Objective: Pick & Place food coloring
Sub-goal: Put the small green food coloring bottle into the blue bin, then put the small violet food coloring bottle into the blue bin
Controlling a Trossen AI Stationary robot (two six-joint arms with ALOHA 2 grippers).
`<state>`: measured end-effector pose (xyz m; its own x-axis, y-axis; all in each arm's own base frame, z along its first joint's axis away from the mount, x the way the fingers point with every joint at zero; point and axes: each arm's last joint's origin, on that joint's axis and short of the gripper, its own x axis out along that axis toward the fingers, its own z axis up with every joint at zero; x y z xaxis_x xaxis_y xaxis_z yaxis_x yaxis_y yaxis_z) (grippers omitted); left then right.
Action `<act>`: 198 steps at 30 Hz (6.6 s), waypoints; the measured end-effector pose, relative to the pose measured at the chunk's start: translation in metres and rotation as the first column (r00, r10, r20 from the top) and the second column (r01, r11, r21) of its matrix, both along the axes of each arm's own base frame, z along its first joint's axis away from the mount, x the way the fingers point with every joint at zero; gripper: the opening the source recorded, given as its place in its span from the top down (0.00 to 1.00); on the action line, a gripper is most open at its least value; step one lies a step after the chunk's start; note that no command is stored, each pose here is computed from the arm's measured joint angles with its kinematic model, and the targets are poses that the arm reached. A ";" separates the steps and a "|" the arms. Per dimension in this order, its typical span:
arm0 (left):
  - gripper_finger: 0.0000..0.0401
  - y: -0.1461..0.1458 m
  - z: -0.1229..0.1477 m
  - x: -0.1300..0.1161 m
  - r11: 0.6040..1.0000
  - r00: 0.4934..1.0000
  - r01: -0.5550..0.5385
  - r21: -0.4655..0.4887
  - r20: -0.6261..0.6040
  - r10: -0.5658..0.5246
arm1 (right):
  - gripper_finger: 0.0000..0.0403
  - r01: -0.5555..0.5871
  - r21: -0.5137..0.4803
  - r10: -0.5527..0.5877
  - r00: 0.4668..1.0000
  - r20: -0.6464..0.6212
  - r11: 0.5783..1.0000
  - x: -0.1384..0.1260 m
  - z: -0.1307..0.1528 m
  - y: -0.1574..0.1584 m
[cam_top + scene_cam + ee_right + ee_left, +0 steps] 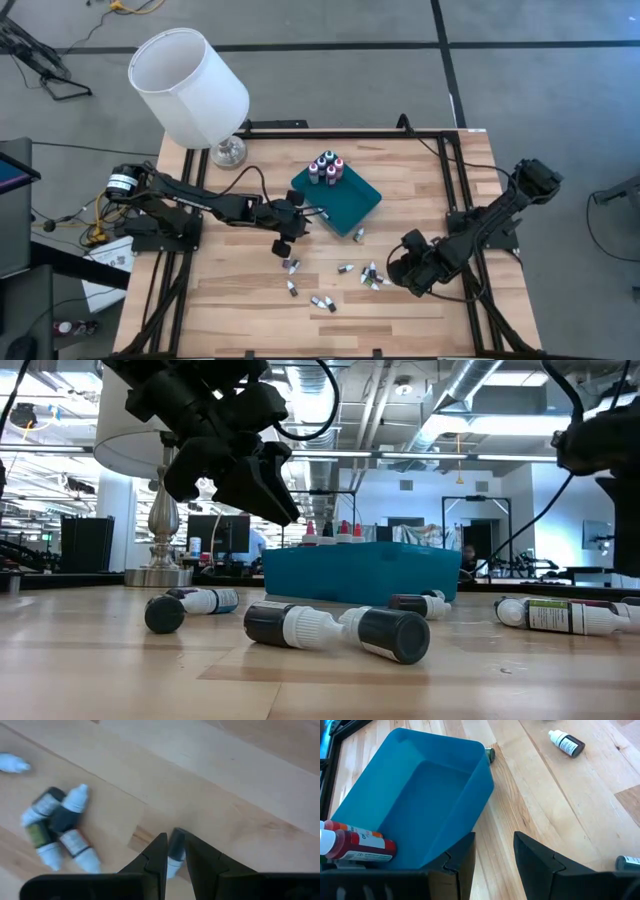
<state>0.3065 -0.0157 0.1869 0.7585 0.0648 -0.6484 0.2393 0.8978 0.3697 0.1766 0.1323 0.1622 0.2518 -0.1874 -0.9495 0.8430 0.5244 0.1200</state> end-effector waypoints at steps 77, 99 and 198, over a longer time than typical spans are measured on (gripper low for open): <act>0.68 0.000 0.000 0.000 1.000 1.000 -0.006 0.005 0.004 0.006 | 0.81 -0.180 0.053 0.186 0.965 -0.184 0.982 0.020 -0.030 -0.003; 0.68 -0.042 0.040 -0.022 0.997 0.990 -0.019 -0.071 0.138 0.029 | 0.81 -0.609 -0.425 0.577 0.787 -0.219 0.670 0.076 0.030 -0.015; 0.68 -0.122 -0.084 -0.076 0.749 0.766 -0.469 -0.468 0.207 0.609 | 0.75 -0.827 -0.494 0.853 0.443 -0.275 0.270 0.111 0.055 -0.062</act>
